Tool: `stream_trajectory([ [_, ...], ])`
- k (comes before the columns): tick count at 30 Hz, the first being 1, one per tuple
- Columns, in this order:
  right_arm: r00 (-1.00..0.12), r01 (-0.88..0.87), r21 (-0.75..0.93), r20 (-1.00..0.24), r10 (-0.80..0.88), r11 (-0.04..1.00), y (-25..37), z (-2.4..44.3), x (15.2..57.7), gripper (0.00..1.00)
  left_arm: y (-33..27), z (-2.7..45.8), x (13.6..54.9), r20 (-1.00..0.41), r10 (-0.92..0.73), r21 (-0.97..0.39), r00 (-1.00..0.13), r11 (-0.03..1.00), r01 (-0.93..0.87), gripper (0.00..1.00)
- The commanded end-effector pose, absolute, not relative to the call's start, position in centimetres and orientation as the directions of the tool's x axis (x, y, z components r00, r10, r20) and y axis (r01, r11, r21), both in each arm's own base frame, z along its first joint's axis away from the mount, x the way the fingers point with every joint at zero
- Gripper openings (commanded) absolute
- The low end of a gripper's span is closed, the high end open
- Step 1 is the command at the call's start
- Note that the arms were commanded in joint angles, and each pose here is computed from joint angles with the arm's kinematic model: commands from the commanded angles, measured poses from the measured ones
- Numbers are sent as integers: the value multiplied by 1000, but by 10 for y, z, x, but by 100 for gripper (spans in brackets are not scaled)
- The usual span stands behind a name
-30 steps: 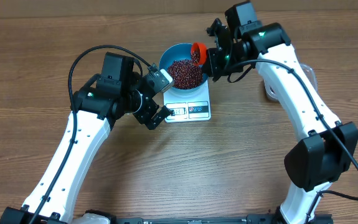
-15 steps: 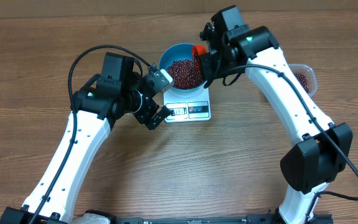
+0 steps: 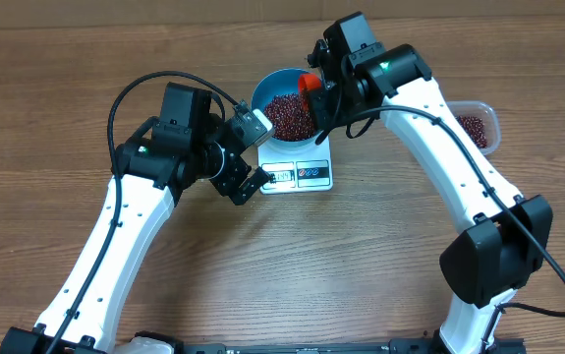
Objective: Scoop item into bowl and weigh 150g on scale
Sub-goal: 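Tip the red scoop to pour beans into the blue bowl, then hold the scoop over the bowl, tipping small amounts of beans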
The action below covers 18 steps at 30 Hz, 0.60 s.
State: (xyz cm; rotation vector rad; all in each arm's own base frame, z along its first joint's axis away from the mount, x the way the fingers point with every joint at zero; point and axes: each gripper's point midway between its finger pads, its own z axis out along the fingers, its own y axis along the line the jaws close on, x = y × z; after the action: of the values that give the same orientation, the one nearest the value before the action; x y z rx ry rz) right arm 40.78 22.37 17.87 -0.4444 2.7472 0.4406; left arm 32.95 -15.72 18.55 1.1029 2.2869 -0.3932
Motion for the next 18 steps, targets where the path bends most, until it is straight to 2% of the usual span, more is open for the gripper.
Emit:
stream_trajectory([
  [1, -880, -365, 321, -425, -212, 874, 221, 215, 412, 4, -157, 183, 329, -599, 611, -34, -517, 626, 779, 100],
  [10, -892, -402, 551, -417, -176, 731, 209, 235, 410, 4, -157, 183, 329, -599, 611, -34, -517, 626, 779, 100],
  [18, -903, -391, 649, -407, -136, 653, 195, 248, 410, 4, -157, 183, 329, -599, 611, -34, -517, 626, 779, 99],
])
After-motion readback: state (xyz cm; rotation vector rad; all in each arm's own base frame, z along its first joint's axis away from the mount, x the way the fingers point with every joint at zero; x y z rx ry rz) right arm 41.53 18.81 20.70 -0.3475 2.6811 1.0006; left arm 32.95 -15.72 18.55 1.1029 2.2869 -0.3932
